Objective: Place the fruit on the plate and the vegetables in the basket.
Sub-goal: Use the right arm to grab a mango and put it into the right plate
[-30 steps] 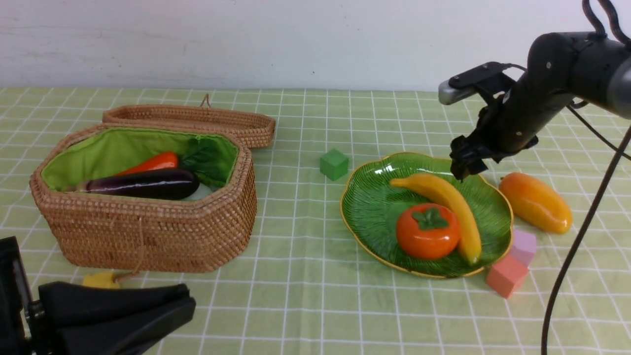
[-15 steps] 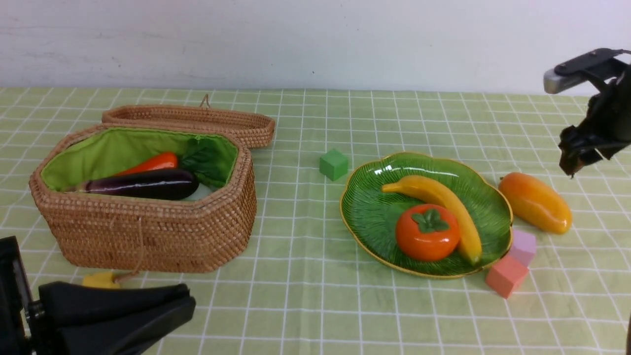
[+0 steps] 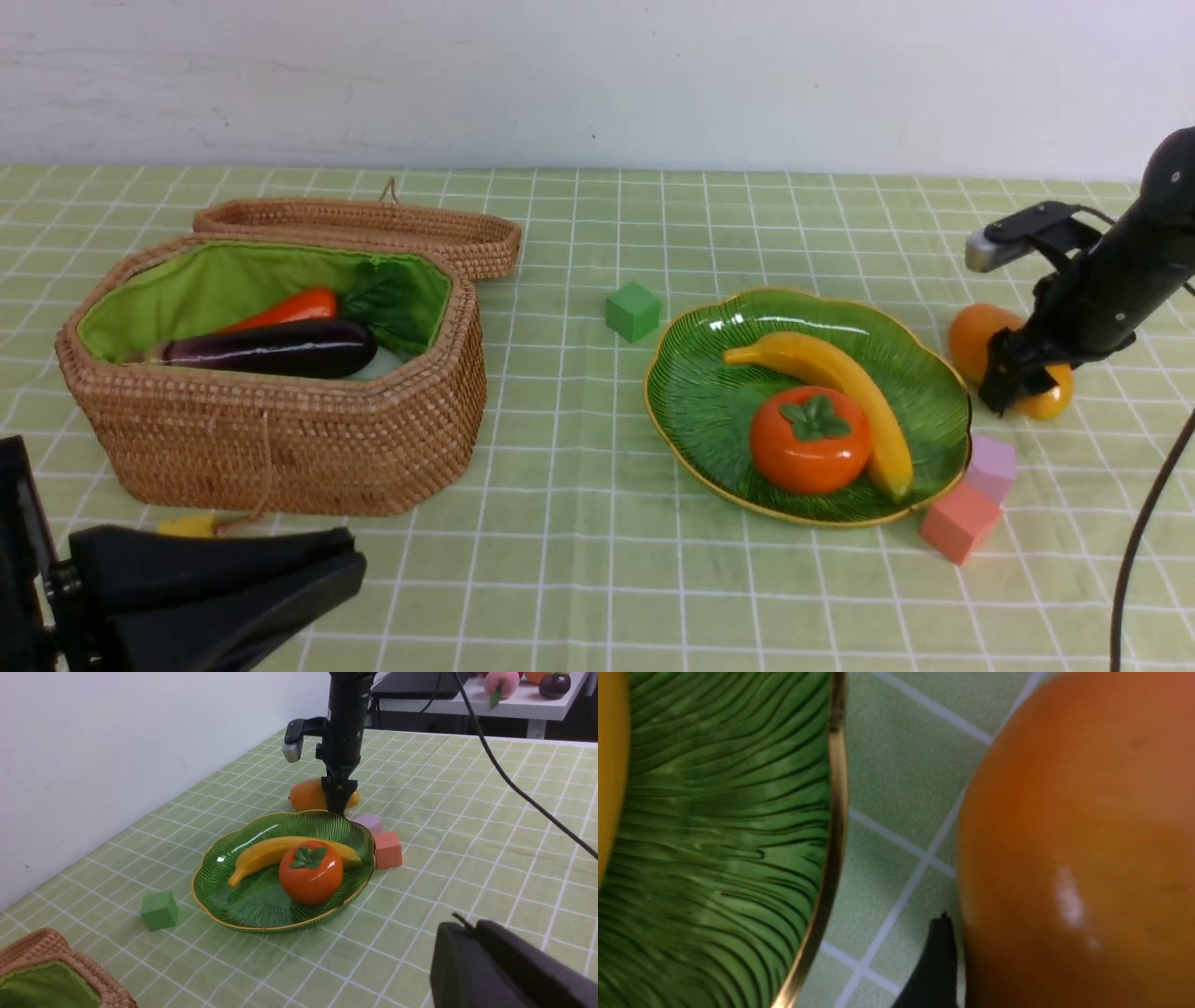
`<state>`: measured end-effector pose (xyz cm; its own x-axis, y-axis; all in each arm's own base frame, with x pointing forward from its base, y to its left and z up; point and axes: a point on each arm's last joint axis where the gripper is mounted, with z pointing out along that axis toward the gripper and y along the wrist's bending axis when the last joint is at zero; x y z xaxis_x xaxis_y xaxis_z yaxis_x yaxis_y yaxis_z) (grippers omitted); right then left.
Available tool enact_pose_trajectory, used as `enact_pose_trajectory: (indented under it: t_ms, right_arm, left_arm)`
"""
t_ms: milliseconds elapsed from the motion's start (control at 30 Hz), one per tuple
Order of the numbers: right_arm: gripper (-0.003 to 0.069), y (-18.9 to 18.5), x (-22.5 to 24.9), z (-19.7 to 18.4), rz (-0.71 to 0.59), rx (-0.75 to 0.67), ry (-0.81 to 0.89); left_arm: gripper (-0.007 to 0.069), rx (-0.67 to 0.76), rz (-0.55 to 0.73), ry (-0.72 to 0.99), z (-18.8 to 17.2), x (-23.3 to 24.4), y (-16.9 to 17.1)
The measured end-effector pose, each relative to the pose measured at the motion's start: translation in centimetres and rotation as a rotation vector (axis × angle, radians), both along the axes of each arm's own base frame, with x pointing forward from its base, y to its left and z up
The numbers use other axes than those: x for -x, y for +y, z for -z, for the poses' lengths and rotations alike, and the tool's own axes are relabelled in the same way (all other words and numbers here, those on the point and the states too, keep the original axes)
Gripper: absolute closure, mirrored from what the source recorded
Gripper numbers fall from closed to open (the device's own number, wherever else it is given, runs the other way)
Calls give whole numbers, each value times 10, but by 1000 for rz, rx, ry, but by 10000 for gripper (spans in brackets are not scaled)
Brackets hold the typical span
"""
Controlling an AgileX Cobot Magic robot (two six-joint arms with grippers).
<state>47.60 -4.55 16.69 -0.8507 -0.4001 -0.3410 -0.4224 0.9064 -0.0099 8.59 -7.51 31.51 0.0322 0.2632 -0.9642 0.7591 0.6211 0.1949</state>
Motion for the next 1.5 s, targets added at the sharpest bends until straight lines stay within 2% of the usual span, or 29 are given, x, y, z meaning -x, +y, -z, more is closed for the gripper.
enact_pose_trajectory:
  t_ms: [67, 267, 467, 533, 667, 733, 867, 1000, 1033, 1133, 1267, 1500]
  right_arm:
    - [22, 0, -1, 3, 2, -6, 4]
    - [99, 1, -1, 3, 4, -13, 5]
    - [99, 1, 1, -7, 3, -12, -9]
    - [99, 2, 3, -19, 3, -13, -20]
    - [99, 9, 21, -83, 66, -48, -93]
    - [99, 25, 35, -116, 91, -123, -110]
    - [99, 75, 49, -139, 2, -265, -83]
    - [99, 148, 52, -132, -109, -394, -43]
    - [99, 151, 51, -129, -112, -396, -44]
    - [99, 195, 47, -109, -166, -385, -68]
    - [99, 215, 37, -82, -190, -309, -110]
    - [99, 216, 26, -64, -126, -297, -135]
  left_arm:
    - [603, -2, -1, -3, 0, 0, 0]
    - [602, 0, -27, -15, -1, -2, 2]
    - [602, 2, -37, -18, -1, -3, 2]
    - [602, 2, -38, -18, -1, -3, 2]
    - [599, 4, -49, -22, -2, -4, 3]
    - [597, 8, -67, -29, -2, -5, 4]
    - [596, 17, -106, -41, -4, -7, 6]
    - [595, 34, -171, -62, -6, -11, 11]
    - [595, 35, -178, -64, -6, -12, 11]
    - [591, 49, -223, -77, -8, -14, 14]
    - [589, 51, -224, -76, -8, -14, 14]
    - [586, 74, -203, -75, -10, -10, 13]
